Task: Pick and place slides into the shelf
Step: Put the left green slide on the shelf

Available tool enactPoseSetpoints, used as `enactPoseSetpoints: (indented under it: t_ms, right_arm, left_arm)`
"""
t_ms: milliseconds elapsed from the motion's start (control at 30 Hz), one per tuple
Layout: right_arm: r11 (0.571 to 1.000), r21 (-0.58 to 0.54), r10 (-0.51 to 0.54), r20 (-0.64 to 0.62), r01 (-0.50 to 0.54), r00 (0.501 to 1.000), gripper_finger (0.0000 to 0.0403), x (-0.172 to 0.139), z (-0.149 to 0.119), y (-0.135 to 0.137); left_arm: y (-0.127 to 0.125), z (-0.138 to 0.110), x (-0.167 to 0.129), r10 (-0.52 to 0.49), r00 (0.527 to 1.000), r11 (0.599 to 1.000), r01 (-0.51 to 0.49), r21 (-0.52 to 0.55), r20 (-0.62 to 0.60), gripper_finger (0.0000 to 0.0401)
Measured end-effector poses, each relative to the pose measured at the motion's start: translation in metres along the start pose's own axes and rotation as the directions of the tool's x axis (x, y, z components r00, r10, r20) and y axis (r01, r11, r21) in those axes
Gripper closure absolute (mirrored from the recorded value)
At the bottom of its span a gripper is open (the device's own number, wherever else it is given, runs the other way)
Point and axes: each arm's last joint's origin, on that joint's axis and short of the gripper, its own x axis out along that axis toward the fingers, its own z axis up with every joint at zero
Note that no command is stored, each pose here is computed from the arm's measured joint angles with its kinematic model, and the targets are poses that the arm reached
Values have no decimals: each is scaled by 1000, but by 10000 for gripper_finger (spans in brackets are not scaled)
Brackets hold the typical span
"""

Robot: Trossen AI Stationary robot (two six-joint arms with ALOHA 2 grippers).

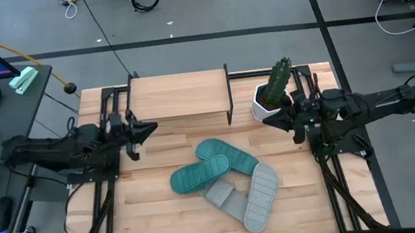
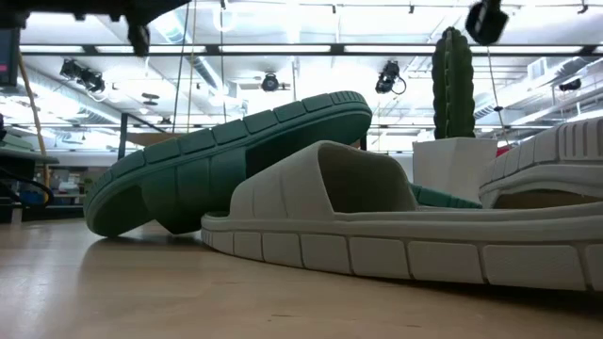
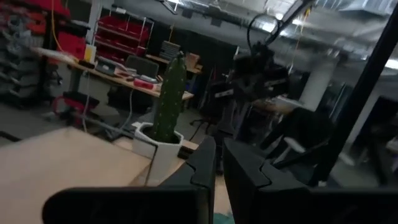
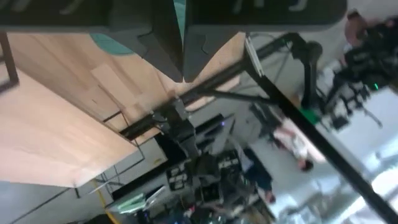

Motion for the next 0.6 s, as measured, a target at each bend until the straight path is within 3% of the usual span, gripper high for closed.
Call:
enactPoseSetpoints:
  t_ms: [367, 467, 600]
  right_arm:
    - [984, -170, -1, -278, -48, 960, 384, 17, 32, 31]
    - [979, -179, 13, -412, -95, 911, 384, 20, 31, 34]
    - [973, -179, 13, -588, -145, 809, 384, 25, 18, 38]
  left_arm:
    - [-16, 23, 32, 36, 999, 981, -33, 191, -14, 359]
    - [-19, 27, 39, 64, 997, 973, -55, 226, -35, 354]
    - [-23, 33, 46, 108, 988, 959, -73, 274, -114, 332]
